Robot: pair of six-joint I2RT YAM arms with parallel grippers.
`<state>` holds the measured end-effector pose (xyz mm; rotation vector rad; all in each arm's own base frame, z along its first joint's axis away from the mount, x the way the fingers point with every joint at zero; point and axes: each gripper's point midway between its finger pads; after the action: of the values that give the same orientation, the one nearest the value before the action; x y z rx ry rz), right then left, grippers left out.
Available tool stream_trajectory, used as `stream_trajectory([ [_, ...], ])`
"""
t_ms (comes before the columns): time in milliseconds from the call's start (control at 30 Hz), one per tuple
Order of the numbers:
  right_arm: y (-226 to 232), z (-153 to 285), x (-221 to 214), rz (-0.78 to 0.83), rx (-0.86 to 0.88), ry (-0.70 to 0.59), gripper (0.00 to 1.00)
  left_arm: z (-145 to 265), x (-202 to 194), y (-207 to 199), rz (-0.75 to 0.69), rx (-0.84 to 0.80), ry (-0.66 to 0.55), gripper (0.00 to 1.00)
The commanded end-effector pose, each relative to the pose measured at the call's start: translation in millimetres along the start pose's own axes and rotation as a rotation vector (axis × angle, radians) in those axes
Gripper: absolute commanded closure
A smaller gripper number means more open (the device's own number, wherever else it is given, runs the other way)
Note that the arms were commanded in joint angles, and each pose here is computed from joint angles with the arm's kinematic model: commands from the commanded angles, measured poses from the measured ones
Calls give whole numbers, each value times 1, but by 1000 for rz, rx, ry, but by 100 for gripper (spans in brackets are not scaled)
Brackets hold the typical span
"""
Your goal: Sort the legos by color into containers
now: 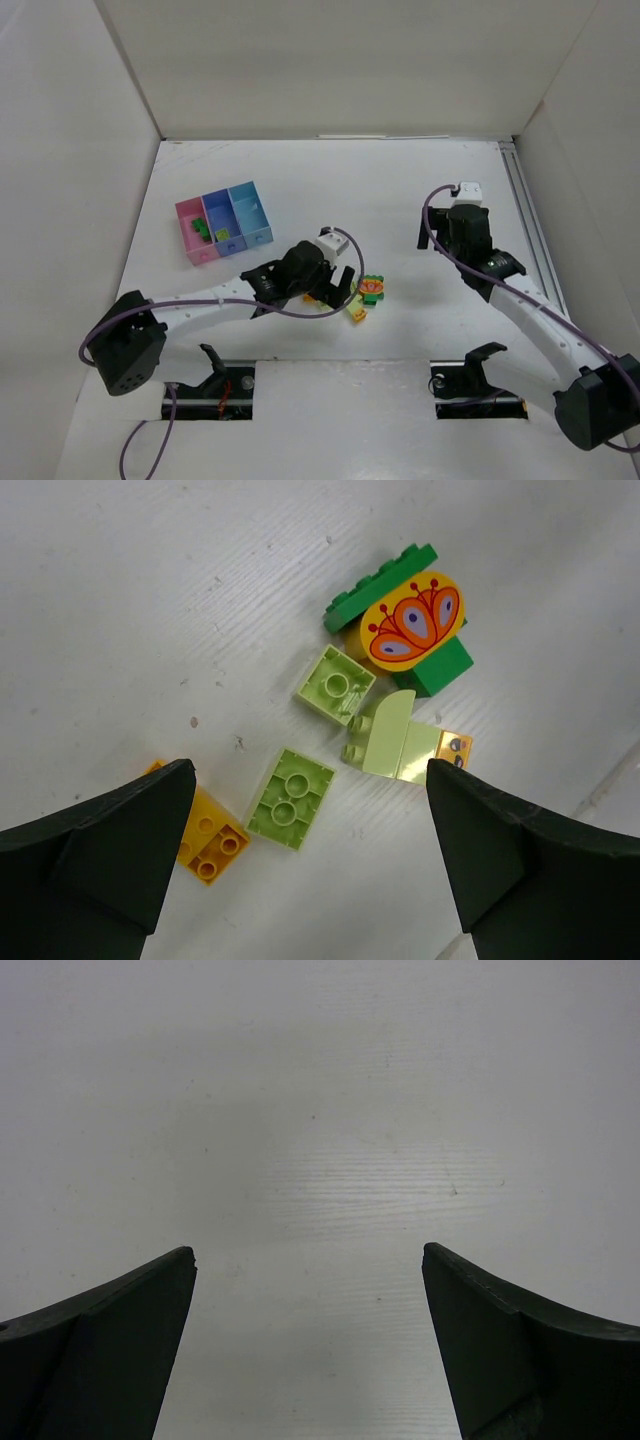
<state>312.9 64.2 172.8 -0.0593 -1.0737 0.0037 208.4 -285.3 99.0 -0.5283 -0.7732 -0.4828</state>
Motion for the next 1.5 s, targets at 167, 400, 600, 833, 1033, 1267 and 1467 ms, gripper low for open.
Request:
stream_trajectory([
  [167, 5, -5, 10, 6, 25, -15, 0, 11, 8, -28, -207, -208, -86, 1],
  [400, 6, -8, 6, 21, 23, 2, 0, 3, -17, -20, -165, -203, -65, 6],
  [600, 7, -8, 3, 25, 30, 13, 0, -16, -21, -9, -162, -131, -23, 6],
  [833, 7, -5, 9, 19, 33, -4, 0, -23, -24, -7, -141, -112, 5, 15],
  [1033, 11, -9, 7, 31, 50, 7, 0, -26, -39, -2, -81, -90, 42, 18],
  [1267, 11, -9, 7, 31, 50, 7, 0, -36, -51, 1, -53, -48, 109, 29],
  [1467, 13, -9, 9, 28, 60, 0, 0, -37, -57, 2, -21, -20, 136, 43],
])
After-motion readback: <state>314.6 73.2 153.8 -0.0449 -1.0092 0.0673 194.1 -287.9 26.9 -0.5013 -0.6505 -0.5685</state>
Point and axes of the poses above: each gripper's point midway between its finger pads, its own z axis back along the fingers, its own y axis along the line the jaws close on, x = y × z, and after that the axes turned 4 degrees about z, right-handed
